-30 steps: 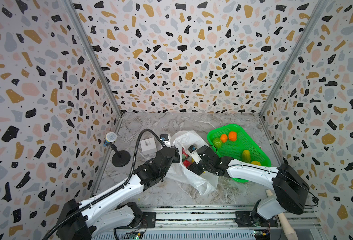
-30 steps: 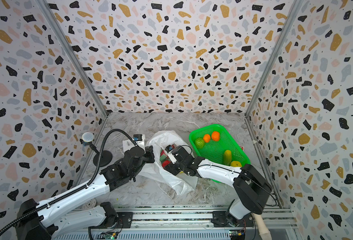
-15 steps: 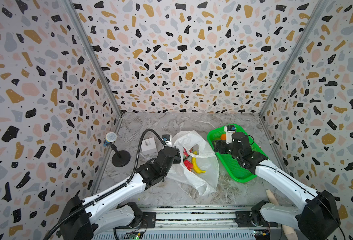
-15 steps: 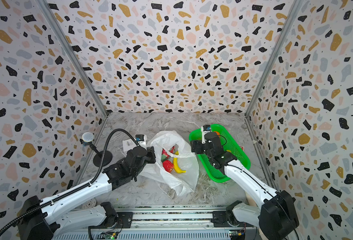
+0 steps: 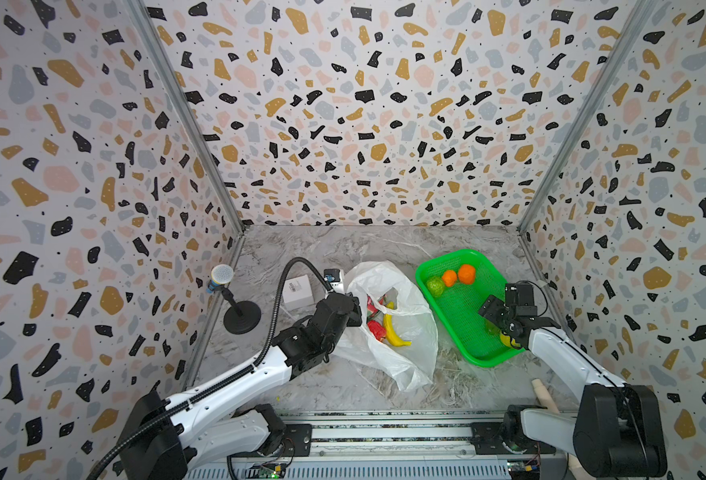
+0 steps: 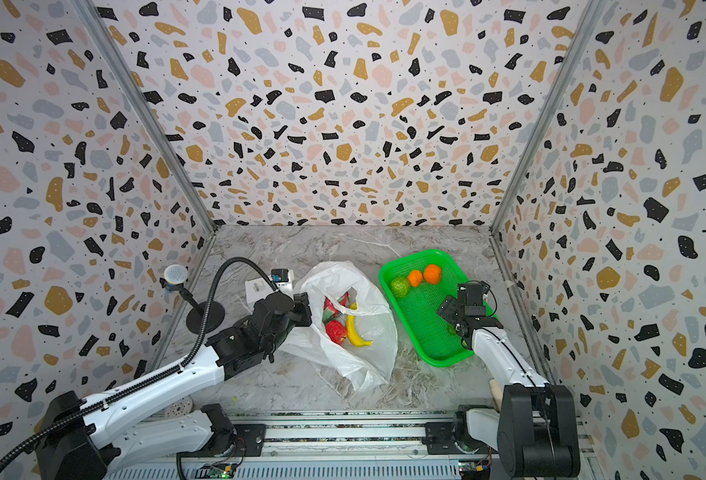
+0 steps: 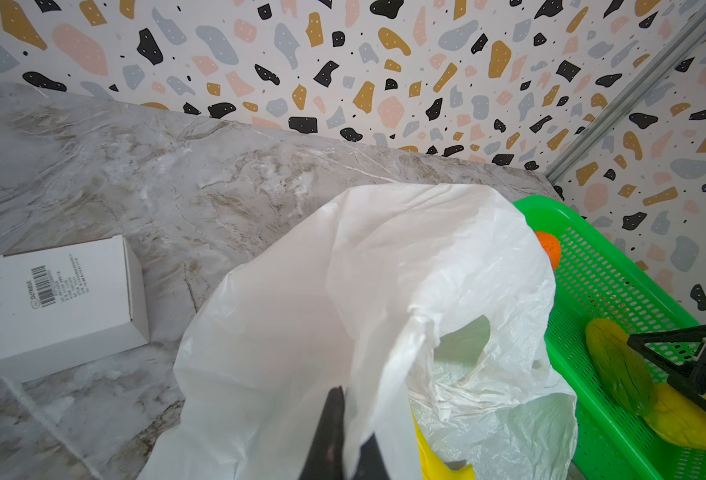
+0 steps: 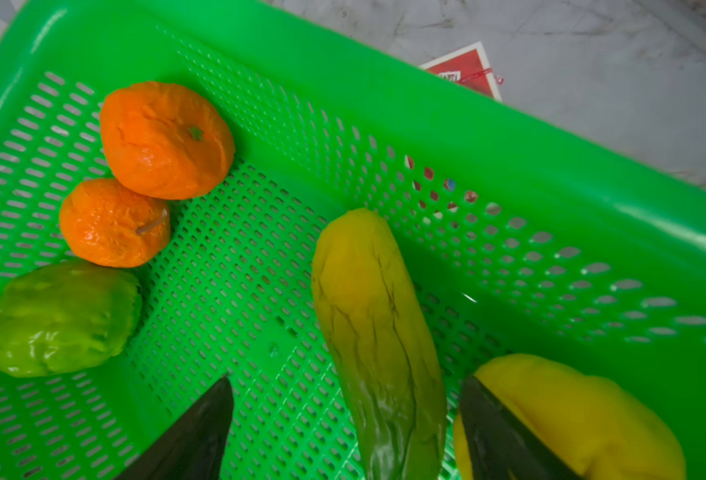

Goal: Place the fruits into the plastic bag
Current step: 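Move the right gripper to the basket and grasp the green-yellow cucumber, then lift the cucumber and lower it into the bag opening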

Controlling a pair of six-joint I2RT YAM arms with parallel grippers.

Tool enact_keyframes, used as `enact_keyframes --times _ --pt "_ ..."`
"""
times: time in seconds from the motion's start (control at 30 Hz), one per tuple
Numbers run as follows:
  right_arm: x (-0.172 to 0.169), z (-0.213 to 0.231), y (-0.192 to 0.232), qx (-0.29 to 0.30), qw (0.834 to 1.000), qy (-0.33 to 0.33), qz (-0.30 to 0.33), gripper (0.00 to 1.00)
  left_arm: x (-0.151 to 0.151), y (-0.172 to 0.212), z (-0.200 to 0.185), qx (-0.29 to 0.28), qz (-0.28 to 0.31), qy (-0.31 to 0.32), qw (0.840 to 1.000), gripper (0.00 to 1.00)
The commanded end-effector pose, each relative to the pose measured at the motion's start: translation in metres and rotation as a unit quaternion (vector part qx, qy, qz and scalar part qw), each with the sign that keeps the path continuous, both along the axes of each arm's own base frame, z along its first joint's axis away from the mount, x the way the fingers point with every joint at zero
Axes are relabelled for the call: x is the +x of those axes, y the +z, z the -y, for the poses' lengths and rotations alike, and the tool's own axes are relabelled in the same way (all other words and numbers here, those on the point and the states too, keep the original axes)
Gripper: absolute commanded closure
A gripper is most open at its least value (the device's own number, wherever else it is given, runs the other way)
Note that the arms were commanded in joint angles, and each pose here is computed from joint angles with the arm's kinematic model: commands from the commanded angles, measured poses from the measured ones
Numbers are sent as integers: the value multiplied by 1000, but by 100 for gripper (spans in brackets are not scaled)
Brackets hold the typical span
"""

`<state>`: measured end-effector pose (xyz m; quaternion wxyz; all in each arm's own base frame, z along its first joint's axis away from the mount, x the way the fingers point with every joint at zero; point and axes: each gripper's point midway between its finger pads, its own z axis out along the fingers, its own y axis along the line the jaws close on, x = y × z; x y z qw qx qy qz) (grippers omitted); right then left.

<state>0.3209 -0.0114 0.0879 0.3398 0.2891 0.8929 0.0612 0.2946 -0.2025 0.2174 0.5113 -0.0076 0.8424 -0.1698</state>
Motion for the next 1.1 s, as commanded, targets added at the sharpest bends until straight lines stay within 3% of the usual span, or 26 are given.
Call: enact_keyframes --times 0.0,0.53,0.83,0.93,1.07 --pt "1 -2 -5 17 1000 -3 -2 15 1 6 1 -13 14 0 1000 100" --pt "-1 -34 -48 40 995 71 -56 19 2 2 1 -8 9 4 1000 100" --pt "-2 -31 -49 36 996 61 -52 42 2 3 1 -8 9 5 1000 100" --pt "-3 -34 -47 39 996 62 -48 59 2 2 1 -8 9 5 1000 100" --pt "-2 -41 -38 41 996 72 -37 64 2 3 2 -9 8 4 1000 100"
